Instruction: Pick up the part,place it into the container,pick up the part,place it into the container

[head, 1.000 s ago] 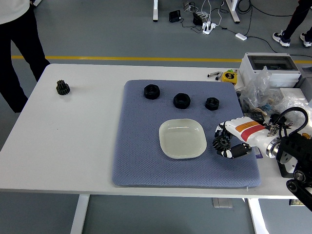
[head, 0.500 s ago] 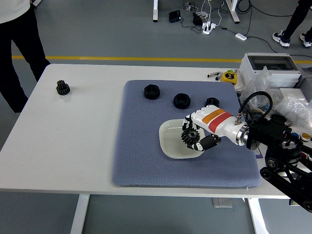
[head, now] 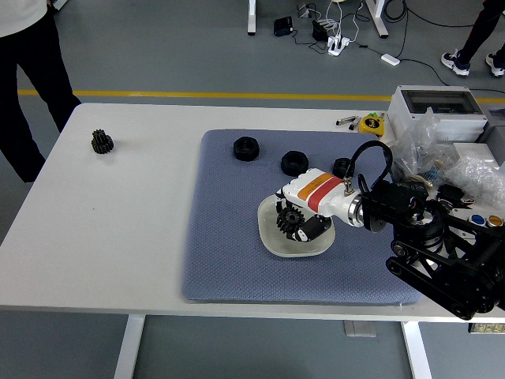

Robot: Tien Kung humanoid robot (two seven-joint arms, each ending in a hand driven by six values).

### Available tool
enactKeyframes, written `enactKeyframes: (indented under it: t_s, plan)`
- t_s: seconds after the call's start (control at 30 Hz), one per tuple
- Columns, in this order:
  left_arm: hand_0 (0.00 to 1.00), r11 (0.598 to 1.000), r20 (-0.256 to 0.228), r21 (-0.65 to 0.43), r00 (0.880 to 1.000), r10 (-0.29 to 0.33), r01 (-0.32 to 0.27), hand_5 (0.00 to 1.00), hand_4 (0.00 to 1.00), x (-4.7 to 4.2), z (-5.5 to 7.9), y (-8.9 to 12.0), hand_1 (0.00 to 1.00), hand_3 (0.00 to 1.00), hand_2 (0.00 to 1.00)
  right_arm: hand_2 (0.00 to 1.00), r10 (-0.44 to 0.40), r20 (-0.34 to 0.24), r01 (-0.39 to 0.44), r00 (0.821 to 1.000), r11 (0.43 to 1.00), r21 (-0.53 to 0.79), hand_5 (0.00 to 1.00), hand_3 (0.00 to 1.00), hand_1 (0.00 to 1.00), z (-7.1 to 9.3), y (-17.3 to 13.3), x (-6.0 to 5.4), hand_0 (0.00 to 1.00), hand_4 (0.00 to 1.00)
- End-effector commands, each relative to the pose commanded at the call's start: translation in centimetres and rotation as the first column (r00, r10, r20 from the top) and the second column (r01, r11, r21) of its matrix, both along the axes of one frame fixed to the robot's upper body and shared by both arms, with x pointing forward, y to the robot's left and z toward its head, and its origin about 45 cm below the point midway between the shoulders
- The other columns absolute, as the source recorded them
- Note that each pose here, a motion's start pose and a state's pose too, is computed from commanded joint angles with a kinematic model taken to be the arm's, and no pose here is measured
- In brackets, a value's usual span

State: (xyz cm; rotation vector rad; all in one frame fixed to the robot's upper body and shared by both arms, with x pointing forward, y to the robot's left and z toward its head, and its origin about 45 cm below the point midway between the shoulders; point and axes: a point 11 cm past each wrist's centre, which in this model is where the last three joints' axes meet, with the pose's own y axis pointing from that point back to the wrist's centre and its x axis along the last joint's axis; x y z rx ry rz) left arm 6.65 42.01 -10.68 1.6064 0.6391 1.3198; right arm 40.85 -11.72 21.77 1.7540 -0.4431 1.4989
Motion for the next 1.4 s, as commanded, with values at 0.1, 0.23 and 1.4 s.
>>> enactKeyframes:
  t_s: [0.1, 0.23, 1.4]
  plan:
    - [0.654, 1.0, 0.0, 0.0, 1.0, -0.001, 0.001, 0.498, 0.594, 0.04, 0.0, 0.0, 0.649, 0.555, 0.621, 0.752, 0.011, -0.001, -0.011, 1.0, 1.0, -0.006, 0.446, 0.822, 0.663, -0.1, 0.1, 0.0, 0.583, 0.998]
    - [0.654, 1.0, 0.002, 0.0, 1.0, -0.001, 0.001, 0.5, 0.594, 0.13, 0.0, 0.0, 0.648, 0.555, 0.62, 0.803, 0.016, -0.002, -0.016, 1.0, 1.0, -0.009, 0.49, 0.89, 0.695, -0.1, 0.0, 0.0, 0.635, 0.998]
    - [0.651, 1.0, 0.014, -0.002, 1.0, 0.009, -0.009, 0.499, 0.595, 0.38, 0.0, -0.1, 0.649, 0.555, 0.623, 0.623, -0.312, -0.011, 0.312, 0.95, 0.95, -0.016, 0.38, 0.563, 0.56, -1.0, -12.0, 4.2, 0.451, 0.869]
